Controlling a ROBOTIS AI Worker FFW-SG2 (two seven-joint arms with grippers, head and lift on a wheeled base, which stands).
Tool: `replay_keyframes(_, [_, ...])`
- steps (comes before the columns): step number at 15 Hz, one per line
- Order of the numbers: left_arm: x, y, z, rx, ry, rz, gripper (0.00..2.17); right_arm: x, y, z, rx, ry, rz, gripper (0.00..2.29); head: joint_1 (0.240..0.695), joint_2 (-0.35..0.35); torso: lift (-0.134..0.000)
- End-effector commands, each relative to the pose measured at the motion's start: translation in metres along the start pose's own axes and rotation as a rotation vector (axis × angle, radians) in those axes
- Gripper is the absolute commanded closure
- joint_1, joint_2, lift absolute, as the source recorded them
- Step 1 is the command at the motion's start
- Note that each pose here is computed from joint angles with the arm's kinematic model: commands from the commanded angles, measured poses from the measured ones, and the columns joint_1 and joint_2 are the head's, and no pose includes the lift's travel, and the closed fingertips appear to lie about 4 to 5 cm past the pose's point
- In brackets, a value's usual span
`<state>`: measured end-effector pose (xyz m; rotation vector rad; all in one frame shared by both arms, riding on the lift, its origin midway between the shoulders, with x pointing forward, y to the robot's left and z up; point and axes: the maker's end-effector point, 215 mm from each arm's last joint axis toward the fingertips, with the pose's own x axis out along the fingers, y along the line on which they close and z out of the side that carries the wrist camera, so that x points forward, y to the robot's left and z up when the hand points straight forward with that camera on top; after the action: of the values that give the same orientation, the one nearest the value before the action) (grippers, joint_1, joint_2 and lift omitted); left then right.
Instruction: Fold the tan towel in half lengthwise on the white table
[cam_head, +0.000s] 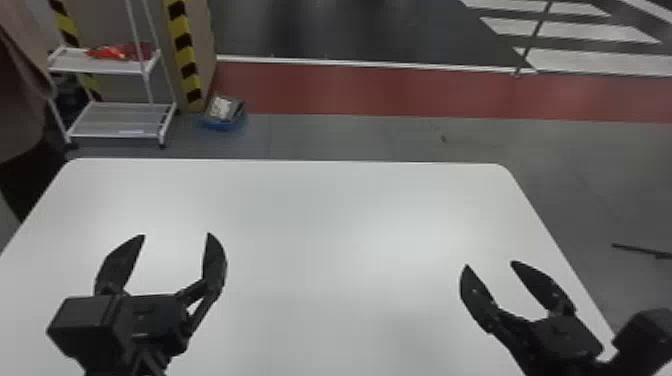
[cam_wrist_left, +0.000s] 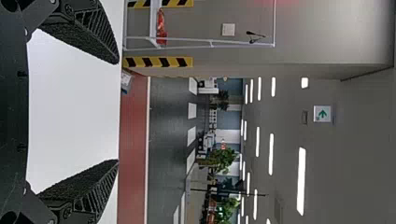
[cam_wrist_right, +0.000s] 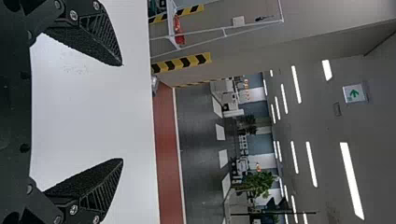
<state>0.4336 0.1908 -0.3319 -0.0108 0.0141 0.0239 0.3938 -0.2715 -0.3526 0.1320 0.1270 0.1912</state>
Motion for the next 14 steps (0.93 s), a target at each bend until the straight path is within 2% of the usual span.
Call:
replay_keyframes(1, [0.0, 0.0, 0.0, -0.002, 0.002, 0.001, 0.13, 0.0, 0.0, 0.0, 0.005, -0.003, -0.001, 0.16, 0.695, -0.11, -0.057])
replay_keyframes(14, [0.002, 0.0, -0.012, -0.001, 0.027, 0.0, 0.13, 0.004, 0.003, 0.006, 0.006, -0.023, 0.008, 0.16, 0.695, -0.104, -0.057])
